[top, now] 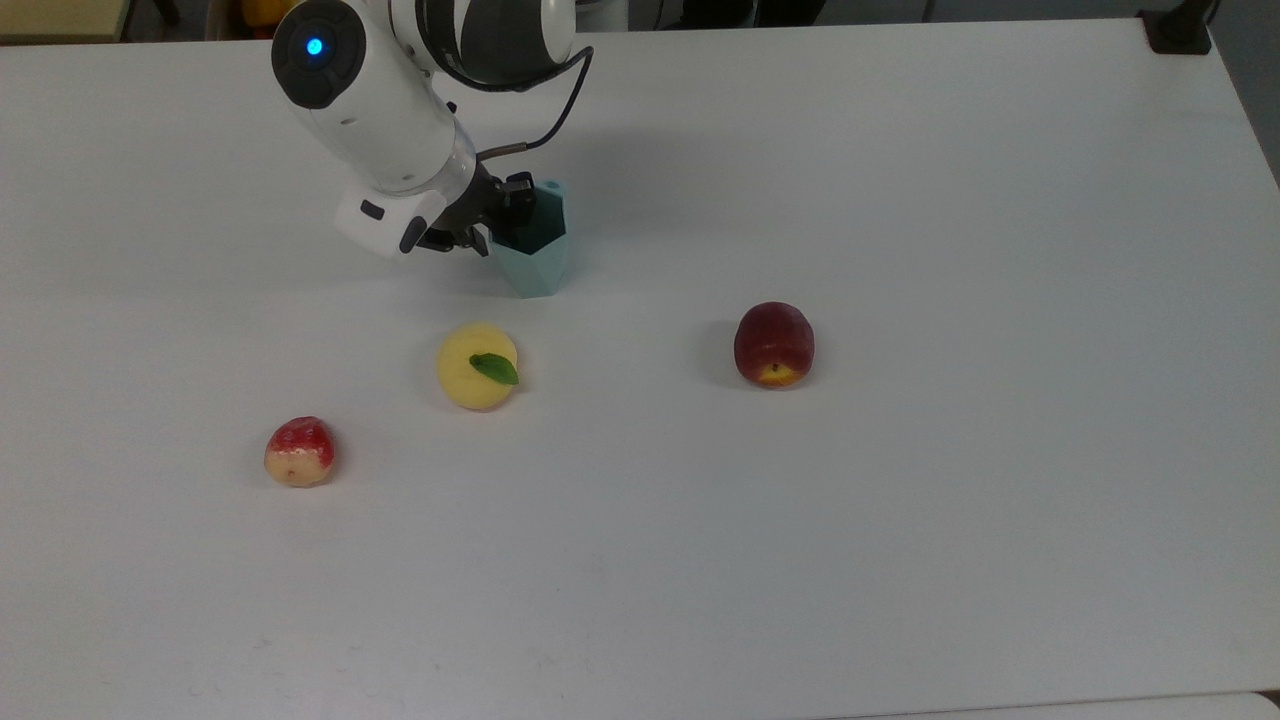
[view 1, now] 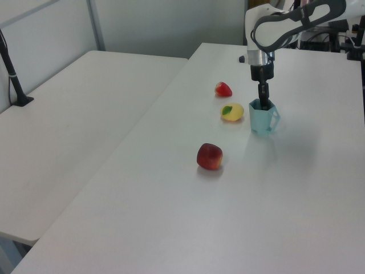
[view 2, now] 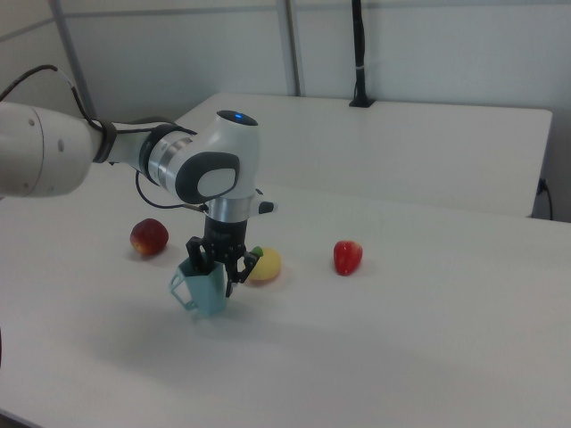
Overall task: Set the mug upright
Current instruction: 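Lower the upright mug onto the table and open the gripper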
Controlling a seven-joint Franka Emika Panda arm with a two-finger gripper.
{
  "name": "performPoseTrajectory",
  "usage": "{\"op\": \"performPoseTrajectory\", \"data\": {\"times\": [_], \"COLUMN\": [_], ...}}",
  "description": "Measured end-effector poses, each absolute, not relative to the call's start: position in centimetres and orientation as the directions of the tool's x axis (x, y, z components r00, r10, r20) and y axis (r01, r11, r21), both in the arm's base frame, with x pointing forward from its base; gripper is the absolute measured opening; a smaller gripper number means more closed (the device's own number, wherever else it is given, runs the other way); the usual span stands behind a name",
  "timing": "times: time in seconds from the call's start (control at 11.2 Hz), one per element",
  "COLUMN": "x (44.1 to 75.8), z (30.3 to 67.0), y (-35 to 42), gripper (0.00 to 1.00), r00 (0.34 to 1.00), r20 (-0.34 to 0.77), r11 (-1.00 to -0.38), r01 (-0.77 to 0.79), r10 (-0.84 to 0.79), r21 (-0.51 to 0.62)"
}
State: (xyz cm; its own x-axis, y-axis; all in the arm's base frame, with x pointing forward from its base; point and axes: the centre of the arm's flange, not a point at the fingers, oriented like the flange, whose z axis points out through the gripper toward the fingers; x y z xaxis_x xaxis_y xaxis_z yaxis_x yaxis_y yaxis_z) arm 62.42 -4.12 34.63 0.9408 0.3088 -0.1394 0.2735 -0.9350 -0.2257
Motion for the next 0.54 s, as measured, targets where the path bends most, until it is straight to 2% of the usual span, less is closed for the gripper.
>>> {"op": "performPoseTrajectory", "data": {"times": [0.09, 0.36, 0.54], "x": [62.4, 62.8, 63.1], "z": [34.7, 36.7, 40.0], "y": [-4.1, -3.8, -2.8], "gripper": [0.51, 0.98, 1.0], "r00": [0.941, 0.945, 0.96], "r20": [-0.138, -0.103, -0.058], "r11": [-0.935, -0.934, -0.945], "r01": [0.274, 0.284, 0.256], "r10": [0.309, 0.311, 0.273], "r21": [-0.225, -0.217, -0.202]}}
